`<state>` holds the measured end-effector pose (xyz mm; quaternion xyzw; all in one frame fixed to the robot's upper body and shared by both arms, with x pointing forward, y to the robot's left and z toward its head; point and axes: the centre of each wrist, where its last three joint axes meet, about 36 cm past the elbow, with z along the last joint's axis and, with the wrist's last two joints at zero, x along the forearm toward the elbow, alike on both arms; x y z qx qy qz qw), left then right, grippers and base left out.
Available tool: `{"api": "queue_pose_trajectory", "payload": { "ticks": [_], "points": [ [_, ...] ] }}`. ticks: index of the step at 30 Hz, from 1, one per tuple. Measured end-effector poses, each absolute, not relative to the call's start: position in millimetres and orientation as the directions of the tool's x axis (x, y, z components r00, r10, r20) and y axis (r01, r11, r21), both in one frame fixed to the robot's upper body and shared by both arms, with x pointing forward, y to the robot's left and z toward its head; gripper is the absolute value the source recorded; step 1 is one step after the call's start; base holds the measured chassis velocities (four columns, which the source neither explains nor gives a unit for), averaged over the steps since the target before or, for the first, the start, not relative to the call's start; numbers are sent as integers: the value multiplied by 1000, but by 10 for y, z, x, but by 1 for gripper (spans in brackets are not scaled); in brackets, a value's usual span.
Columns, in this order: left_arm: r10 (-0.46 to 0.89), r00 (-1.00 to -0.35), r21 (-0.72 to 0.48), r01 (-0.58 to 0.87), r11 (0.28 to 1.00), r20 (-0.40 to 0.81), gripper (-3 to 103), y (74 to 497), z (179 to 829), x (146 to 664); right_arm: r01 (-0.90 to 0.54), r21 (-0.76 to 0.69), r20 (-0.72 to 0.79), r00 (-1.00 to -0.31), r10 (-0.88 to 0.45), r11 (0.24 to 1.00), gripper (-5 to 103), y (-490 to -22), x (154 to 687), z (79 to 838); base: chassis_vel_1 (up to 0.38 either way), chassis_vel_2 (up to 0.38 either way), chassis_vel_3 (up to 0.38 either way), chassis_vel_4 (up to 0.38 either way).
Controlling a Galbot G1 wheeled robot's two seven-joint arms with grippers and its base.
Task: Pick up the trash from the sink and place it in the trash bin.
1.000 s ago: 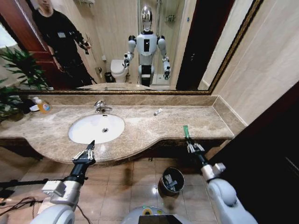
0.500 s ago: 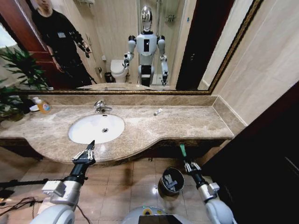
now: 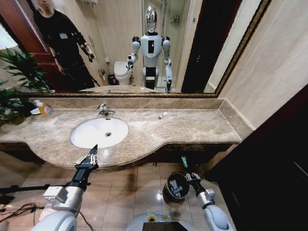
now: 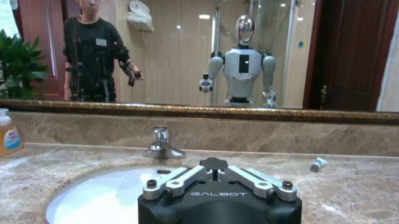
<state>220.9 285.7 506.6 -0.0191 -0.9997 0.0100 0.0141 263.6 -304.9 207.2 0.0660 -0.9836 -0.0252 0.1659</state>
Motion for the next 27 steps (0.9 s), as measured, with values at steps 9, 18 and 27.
{"api": "queue_pose_trajectory", "payload": {
  "ticks": [9, 18, 27],
  "points": [
    [38, -999, -20, 38, 999, 28, 0, 2857, 5066, 2209, -108, 48, 421, -899, -118, 993, 20, -3127, 2543, 1657, 0, 0, 0, 0],
    [38, -999, -20, 38, 999, 28, 0, 2857, 5066, 2209, -89, 26, 475, -875, -91, 996, 20, -3201, 2515, 1330, 0, 0, 0, 0],
    [38, -999, -20, 38, 999, 28, 0, 2857, 5066, 2209, -50, -20, 511, -859, -33, 999, 23, -3191, 2579, 1140, 0, 0, 0, 0]
  ]
}}
